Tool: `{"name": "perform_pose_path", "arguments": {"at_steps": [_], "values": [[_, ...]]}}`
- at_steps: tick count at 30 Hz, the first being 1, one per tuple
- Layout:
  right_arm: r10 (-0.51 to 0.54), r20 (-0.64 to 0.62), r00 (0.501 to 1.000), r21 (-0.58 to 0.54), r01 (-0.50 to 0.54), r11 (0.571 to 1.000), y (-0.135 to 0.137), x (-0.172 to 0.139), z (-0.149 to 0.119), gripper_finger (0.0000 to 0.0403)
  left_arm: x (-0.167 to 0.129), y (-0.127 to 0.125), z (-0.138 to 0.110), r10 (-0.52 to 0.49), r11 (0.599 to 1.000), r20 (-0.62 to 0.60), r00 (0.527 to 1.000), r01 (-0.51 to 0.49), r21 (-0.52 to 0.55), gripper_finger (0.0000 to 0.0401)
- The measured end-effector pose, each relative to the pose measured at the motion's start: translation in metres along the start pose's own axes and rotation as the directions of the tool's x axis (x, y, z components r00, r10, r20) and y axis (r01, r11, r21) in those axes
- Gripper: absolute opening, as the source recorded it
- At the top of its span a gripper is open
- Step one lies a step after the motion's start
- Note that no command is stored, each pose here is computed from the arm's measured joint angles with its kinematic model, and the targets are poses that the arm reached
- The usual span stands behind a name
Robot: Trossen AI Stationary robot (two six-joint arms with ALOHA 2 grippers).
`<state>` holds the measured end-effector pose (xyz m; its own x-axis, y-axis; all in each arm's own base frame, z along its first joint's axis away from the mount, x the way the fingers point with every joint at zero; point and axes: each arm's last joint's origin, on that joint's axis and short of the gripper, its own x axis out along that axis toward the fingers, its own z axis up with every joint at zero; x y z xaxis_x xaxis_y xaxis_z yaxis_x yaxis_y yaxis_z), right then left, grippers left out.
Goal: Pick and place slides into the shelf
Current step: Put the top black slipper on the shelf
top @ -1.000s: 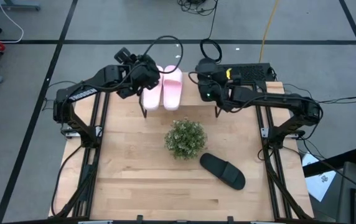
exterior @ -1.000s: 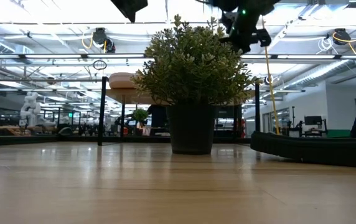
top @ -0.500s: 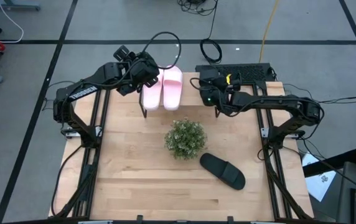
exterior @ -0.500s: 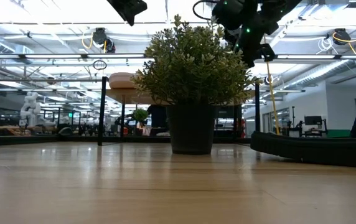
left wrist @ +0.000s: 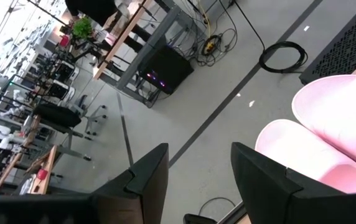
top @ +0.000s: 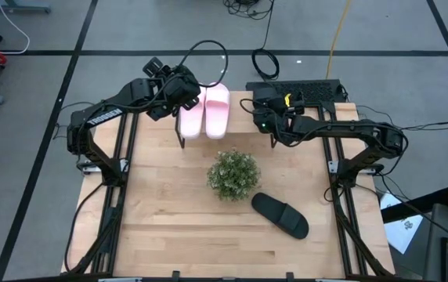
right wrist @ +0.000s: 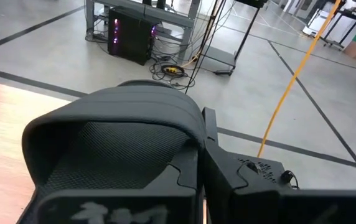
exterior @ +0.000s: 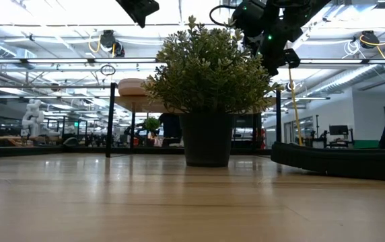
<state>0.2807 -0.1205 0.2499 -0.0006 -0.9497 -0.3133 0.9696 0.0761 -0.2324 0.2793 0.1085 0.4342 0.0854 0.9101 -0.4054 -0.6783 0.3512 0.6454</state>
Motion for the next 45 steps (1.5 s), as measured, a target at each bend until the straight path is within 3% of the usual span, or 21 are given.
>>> {"name": "perform_pose_path", "arguments": {"at_steps": [16,45], "values": [[0.020,-0.018,1.000,0.015,-0.020,1.000,0.0002,-0.0001,-0.0013,0.0000,-0.0001,-0.0014,0.0001,-0.046,0.999,0.001,0.999,0.046,-0.004,0.0182],[0.018,-0.083,0.996,-0.087,-0.026,0.996,-0.0042,-0.0005,-0.0099,0.0005,-0.0001,-0.0014,0.0003,-0.047,0.999,0.002,0.999,0.047,-0.005,0.0182]]}}
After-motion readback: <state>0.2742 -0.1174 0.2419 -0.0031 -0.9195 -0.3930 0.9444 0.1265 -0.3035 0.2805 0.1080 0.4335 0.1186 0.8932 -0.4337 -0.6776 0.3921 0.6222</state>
